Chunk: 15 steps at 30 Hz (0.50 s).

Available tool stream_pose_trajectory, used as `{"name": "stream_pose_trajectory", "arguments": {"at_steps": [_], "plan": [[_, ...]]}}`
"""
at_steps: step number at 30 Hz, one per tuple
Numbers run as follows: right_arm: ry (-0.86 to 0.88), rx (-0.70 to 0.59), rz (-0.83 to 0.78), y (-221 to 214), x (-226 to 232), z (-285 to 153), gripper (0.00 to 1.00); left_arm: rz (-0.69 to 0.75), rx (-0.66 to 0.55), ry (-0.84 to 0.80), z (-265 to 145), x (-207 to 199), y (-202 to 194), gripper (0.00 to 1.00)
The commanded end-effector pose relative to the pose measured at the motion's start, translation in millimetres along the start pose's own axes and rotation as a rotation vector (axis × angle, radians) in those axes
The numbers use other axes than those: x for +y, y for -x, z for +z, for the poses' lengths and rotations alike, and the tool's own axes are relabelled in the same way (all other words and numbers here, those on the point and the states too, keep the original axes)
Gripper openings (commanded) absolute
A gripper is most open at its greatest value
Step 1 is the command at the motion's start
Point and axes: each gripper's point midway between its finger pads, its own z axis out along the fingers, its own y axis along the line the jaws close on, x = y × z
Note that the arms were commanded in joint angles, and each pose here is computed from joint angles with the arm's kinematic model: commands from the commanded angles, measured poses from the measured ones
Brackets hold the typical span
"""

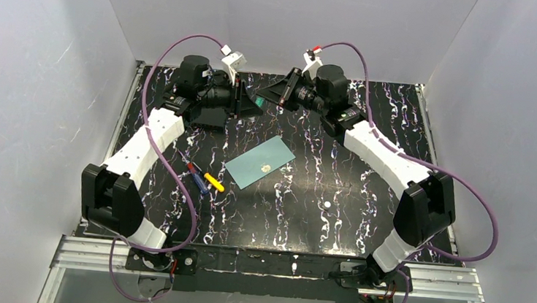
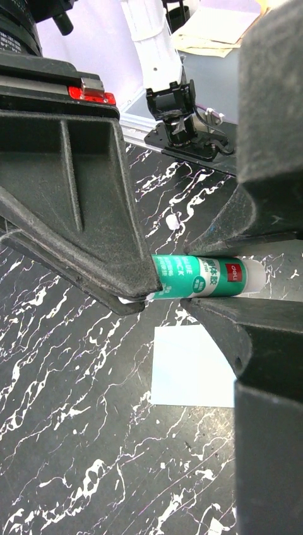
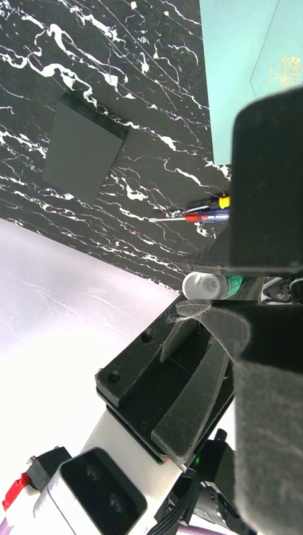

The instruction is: Place the letter into the envelope and seal it

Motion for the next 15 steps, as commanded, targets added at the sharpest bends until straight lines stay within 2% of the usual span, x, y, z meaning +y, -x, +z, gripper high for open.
{"name": "stream_pose_trajectory", "arguments": {"at_steps": [1,5,8,11,15], "plan": [[0.161,-0.033,-0.078,19.7,36.0,-6.5,0.01,0.045,-0.028,-0.056,-12.4,-23.5,13.6,0.0],[0.437,0.003,-0.294,14.7,71.9,-27.3,0.01,0.05,-0.008,-0.211,-17.6,-51.1,13.6,0.0],[0.672,0.119,-0.433,-8.2,97.5,-51.5,0.01,0.051,-0.006,-0.369,-24.1,-76.7,16.8,0.0],[0.784,0.213,-0.505,-25.9,103.0,-66.6,0.01,0.036,0.008,-0.49,-29.8,-93.9,19.0,0.0],[0.911,0.344,-0.542,-42.1,112.6,-88.4,0.01,0.036,0.025,-0.469,-31.7,-92.8,19.6,0.0]]}}
